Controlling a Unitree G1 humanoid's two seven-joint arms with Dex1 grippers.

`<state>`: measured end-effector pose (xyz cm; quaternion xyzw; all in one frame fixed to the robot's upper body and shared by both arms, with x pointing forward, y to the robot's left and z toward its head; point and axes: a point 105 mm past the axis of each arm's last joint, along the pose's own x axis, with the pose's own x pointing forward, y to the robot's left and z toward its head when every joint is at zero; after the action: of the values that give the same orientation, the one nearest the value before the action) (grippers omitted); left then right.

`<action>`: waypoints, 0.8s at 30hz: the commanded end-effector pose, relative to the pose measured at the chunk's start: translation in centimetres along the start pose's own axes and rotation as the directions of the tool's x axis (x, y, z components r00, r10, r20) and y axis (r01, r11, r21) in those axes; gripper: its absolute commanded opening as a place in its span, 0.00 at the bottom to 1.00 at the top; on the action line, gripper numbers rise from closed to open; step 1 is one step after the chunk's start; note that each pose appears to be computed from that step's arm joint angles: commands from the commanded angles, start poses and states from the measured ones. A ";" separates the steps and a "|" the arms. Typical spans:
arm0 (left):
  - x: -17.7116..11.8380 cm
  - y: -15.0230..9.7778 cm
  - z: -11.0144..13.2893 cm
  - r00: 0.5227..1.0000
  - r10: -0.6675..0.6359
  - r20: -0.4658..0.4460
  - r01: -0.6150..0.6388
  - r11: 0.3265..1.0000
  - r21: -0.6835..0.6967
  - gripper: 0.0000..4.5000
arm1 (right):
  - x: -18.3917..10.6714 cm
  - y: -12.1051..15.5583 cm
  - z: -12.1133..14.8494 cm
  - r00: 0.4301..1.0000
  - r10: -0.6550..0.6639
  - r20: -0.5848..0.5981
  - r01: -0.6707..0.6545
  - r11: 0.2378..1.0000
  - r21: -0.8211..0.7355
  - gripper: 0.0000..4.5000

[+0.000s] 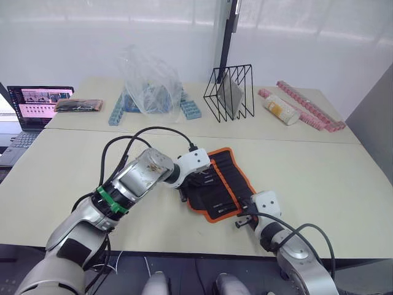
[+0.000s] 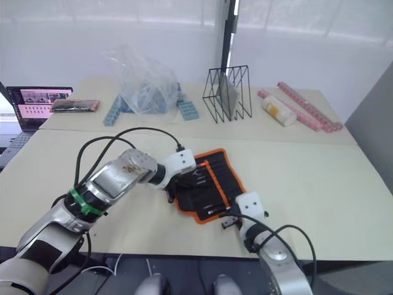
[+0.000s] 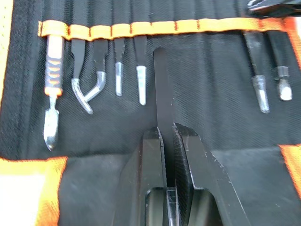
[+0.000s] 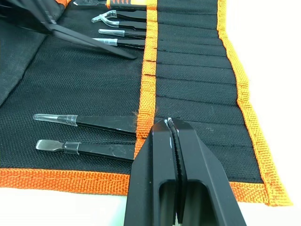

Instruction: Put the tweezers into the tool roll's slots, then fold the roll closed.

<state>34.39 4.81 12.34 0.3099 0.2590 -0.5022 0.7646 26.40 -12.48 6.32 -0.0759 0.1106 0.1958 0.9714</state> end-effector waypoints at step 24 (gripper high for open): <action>2.5 0.1 2.1 1.000 -0.018 0.007 0.017 0.990 0.137 0.01 | -0.3 1.9 -3.6 0.987 0.058 -0.153 -0.053 0.998 0.035 0.00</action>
<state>35.39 1.61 11.23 0.3376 0.2351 -0.5290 0.7422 26.18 -12.26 6.36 -0.0843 0.1089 0.1935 0.9714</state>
